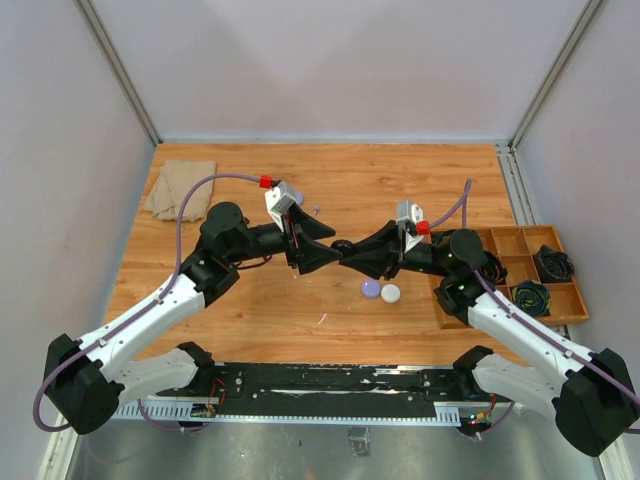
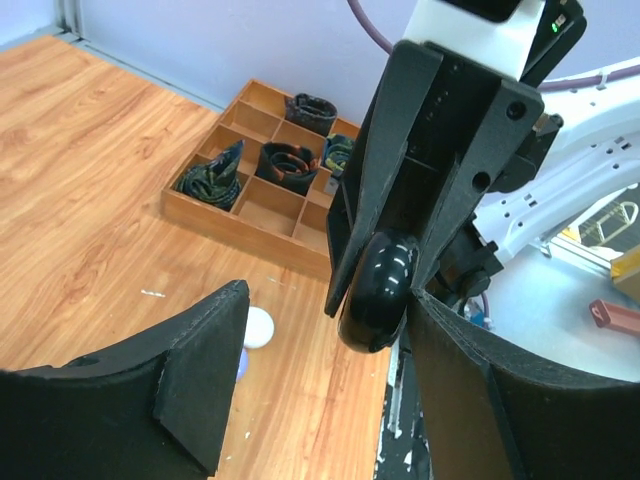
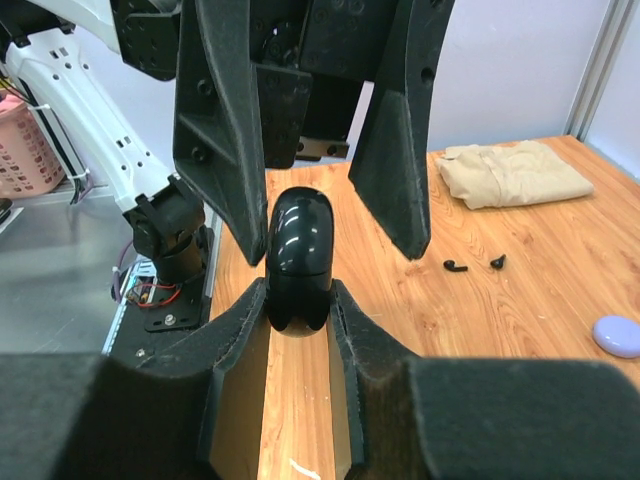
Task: Insert the wireless bluetooth earbuds into the charging case
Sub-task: Open the charging case, then move the earbud to the center of the board.
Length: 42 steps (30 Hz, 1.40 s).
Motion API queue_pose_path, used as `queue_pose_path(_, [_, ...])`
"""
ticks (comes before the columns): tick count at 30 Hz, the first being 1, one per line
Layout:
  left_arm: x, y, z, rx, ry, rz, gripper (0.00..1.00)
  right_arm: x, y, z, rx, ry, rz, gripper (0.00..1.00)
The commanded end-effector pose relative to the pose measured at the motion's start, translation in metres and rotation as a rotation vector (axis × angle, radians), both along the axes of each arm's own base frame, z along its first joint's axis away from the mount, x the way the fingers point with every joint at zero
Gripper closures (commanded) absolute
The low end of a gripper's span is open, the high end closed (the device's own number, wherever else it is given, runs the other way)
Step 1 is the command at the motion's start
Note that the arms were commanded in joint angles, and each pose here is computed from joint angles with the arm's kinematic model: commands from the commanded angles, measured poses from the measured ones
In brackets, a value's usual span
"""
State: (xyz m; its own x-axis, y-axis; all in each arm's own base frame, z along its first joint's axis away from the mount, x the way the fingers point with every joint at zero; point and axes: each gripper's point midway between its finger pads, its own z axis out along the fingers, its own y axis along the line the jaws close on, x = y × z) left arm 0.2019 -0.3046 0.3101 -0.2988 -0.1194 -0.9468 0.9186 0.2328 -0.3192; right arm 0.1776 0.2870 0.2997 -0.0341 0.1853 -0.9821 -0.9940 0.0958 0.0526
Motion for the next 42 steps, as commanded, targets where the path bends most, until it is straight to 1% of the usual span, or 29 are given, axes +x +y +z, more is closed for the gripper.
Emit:
queue_pose_path(1, [0.007, 0.002, 0.025, -0.042, -0.02, 0.047, 0.3, -0.01, -0.001, 0.004, 0.016, -0.069, 0.022, 0.99])
queue_pose_path(9, [0.012, 0.005, 0.032, -0.042, -0.007, 0.084, 0.3, -0.014, -0.003, 0.002, 0.015, -0.084, 0.029, 0.99])
queue_pose_path(18, [0.01, 0.01, 0.041, -0.054, -0.01, 0.102, 0.26, -0.017, -0.006, -0.001, 0.015, -0.144, 0.023, 0.99])
queue_pose_path(21, [0.011, 0.015, 0.04, -0.047, 0.001, 0.139, 0.25, -0.014, -0.008, -0.004, 0.016, -0.168, -0.002, 0.99])
queue_pose_path(23, [0.017, 0.021, 0.034, -0.033, 0.02, 0.193, 0.24, -0.01, -0.008, -0.011, 0.009, -0.183, -0.027, 0.99])
queue_pose_path(26, [0.034, 0.035, 0.016, 0.019, 0.076, 0.332, 0.24, -0.003, -0.01, -0.019, -0.004, -0.198, -0.067, 0.99])
queue_pose_path(29, [0.049, 0.052, -0.012, 0.106, 0.147, 0.471, 0.24, 0.0, -0.009, -0.029, -0.03, -0.235, -0.067, 0.94])
queue_pose_path(33, [0.065, 0.078, -0.048, 0.21, 0.228, 0.641, 0.24, 0.005, -0.011, -0.033, 0.024, -0.29, -0.109, 0.91])
queue_pose_path(36, [0.07, 0.093, -0.068, 0.263, 0.275, 0.713, 0.24, 0.006, -0.012, -0.037, 0.06, -0.328, -0.123, 0.91])
queue_pose_path(39, [0.076, 0.107, -0.084, 0.293, 0.317, 0.767, 0.24, 0.004, -0.011, -0.035, 0.09, -0.366, -0.117, 0.93])
queue_pose_path(42, [0.083, 0.123, -0.098, 0.319, 0.366, 0.823, 0.24, 0.001, -0.008, -0.037, 0.073, -0.4, -0.078, 0.93])
